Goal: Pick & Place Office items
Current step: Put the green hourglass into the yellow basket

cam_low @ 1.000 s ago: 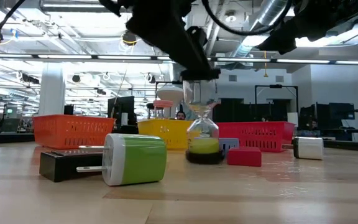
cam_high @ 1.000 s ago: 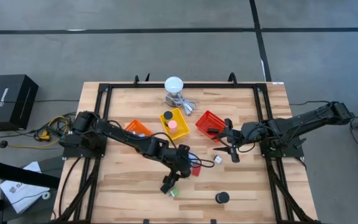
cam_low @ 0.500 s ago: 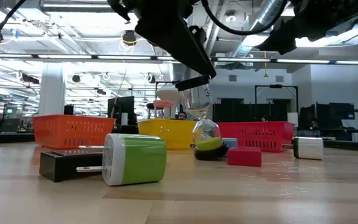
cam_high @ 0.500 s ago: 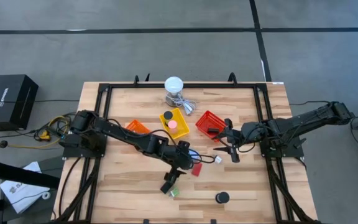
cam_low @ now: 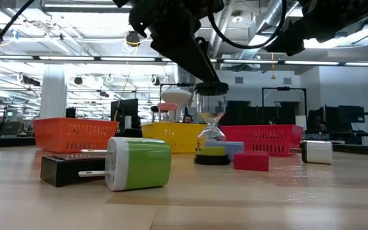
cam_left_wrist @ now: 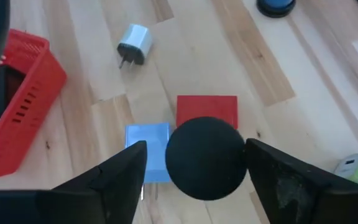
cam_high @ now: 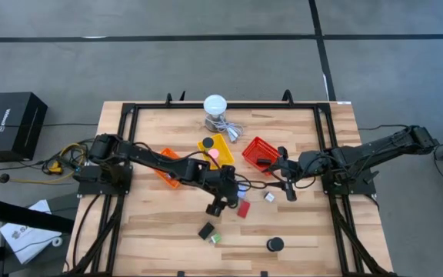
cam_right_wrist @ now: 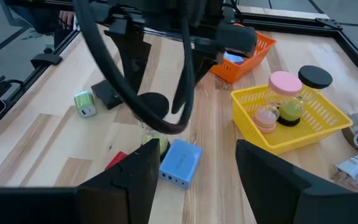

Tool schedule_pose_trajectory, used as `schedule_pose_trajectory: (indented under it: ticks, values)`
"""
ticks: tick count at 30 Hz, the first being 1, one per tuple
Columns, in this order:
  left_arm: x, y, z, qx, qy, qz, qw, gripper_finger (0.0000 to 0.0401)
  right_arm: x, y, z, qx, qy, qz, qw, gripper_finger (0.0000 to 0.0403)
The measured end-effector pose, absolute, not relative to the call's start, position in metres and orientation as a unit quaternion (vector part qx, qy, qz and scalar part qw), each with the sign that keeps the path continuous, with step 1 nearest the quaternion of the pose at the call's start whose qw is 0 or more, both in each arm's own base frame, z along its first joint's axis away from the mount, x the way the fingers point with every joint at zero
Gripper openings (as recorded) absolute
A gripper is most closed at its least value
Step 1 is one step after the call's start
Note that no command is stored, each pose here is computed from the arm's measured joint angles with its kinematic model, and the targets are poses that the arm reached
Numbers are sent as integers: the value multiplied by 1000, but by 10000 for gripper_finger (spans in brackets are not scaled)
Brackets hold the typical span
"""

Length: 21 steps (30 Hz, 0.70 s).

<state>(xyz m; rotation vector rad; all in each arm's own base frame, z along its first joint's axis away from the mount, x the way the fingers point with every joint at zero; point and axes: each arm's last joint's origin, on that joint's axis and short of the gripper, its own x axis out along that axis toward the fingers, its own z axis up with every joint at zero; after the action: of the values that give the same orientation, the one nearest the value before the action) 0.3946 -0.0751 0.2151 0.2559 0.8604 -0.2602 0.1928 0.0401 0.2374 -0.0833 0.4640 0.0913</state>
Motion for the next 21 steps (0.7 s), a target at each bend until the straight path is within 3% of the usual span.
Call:
schedule_pose_trajectory:
  ticks: [8, 21]
  values:
    - [395, -76, 213, 131, 415, -132, 890, 302, 193, 40, 237, -41, 230, 45, 971, 202]
    - [392, -72, 194, 127, 418, -132, 889, 283, 192, 40, 237, -42, 234, 45, 970, 202]
